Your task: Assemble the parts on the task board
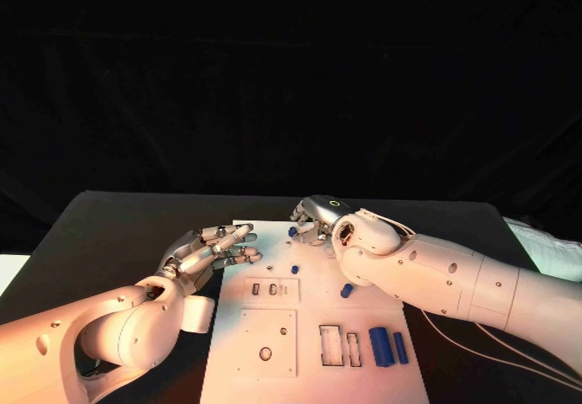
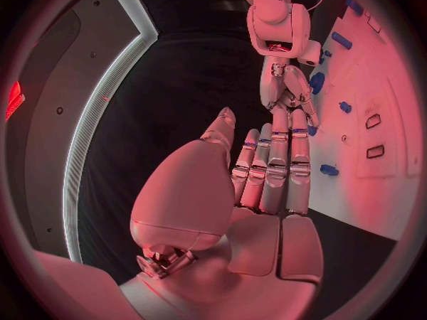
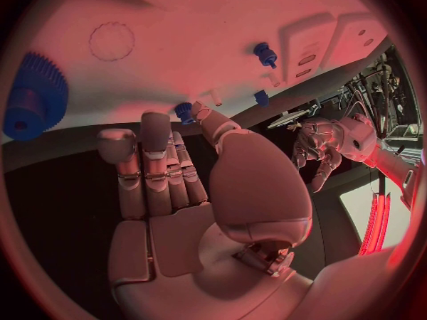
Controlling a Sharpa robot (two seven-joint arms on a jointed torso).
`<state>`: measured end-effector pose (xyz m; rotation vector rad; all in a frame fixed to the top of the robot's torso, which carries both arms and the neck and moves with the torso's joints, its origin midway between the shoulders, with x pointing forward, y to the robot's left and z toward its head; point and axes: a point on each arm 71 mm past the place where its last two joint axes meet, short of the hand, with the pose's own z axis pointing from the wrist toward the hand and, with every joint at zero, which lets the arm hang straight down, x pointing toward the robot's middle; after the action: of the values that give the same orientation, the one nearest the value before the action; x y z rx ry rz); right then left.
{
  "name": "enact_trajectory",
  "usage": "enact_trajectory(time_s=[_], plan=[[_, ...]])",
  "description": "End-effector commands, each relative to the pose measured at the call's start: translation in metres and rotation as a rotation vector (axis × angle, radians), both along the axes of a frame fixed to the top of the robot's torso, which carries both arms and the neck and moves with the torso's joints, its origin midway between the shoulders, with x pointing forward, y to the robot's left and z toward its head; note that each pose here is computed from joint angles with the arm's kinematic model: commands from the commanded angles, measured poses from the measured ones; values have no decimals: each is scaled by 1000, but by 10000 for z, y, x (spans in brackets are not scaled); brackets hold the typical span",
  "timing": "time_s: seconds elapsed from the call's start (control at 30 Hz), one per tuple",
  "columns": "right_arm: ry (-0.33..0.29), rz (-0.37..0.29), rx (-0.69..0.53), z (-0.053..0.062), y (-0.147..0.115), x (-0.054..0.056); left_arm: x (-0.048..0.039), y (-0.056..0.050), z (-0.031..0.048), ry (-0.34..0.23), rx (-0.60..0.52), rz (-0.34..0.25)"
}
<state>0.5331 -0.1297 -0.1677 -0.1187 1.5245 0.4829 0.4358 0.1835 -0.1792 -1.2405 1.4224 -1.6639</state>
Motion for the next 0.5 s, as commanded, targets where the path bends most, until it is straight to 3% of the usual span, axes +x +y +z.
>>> enact_trajectory(time_s=[0.03, 0.3, 0.5], plan=[[-35, 18, 32, 52, 1, -32, 0, -17, 14, -5, -12, -16], [-49, -1, 85, 233, -380, -196, 3, 1, 11, -3, -13, -14], [16, -72, 147, 314, -845, -260, 6, 23, 9, -1, -13, -11]])
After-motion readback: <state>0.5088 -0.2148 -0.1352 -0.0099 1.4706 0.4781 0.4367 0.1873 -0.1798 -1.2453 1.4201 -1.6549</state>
